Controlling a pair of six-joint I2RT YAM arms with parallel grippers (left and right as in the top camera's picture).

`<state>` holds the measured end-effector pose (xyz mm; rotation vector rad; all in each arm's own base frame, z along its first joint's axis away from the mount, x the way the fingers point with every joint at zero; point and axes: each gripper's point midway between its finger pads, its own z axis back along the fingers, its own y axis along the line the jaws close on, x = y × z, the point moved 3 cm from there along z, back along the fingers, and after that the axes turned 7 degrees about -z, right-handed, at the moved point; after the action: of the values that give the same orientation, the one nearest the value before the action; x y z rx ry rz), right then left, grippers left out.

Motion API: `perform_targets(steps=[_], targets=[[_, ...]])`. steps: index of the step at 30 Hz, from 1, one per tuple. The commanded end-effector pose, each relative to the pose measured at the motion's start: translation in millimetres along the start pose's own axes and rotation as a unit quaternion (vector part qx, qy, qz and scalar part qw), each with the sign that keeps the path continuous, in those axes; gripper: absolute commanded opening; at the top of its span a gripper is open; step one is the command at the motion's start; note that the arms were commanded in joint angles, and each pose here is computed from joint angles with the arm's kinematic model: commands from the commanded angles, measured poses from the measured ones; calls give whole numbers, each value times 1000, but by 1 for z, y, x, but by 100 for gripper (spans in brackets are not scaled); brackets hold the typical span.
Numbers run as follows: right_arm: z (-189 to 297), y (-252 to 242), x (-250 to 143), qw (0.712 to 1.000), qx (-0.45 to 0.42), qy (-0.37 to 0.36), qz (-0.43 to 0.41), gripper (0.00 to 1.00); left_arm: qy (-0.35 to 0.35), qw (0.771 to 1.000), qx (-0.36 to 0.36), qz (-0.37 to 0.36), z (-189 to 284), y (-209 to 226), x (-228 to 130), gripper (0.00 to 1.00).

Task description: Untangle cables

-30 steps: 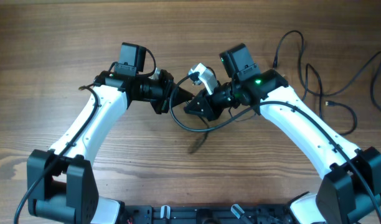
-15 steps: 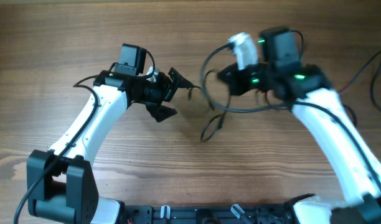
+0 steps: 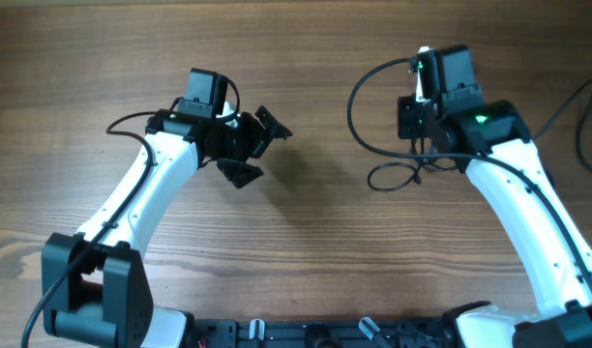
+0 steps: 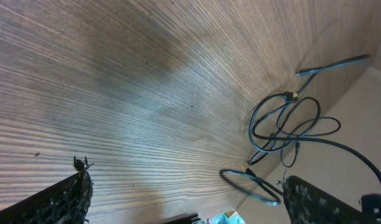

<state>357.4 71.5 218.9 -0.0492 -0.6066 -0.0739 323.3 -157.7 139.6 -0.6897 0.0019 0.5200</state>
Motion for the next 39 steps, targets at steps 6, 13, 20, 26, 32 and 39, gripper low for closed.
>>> perform_targets(steps=[6,13,20,26,32,39], targets=[[-15,-38,5,992,-110,-18,-59,16,-43,996,84,7,5,27,5,100],[-30,-40,-1,994,-76,15,-82,100,-76,987,144,14,10,47,11,100],[-33,-32,-4,995,-51,27,-82,100,-78,986,149,15,11,48,11,100],[-33,-32,-4,995,-51,27,-82,100,-81,985,151,15,11,49,12,100],[-33,-32,-4,995,-51,27,-82,100,-81,985,151,15,11,49,12,100],[-33,-32,-3,995,-51,27,-82,100,-81,985,151,15,11,49,12,100]])
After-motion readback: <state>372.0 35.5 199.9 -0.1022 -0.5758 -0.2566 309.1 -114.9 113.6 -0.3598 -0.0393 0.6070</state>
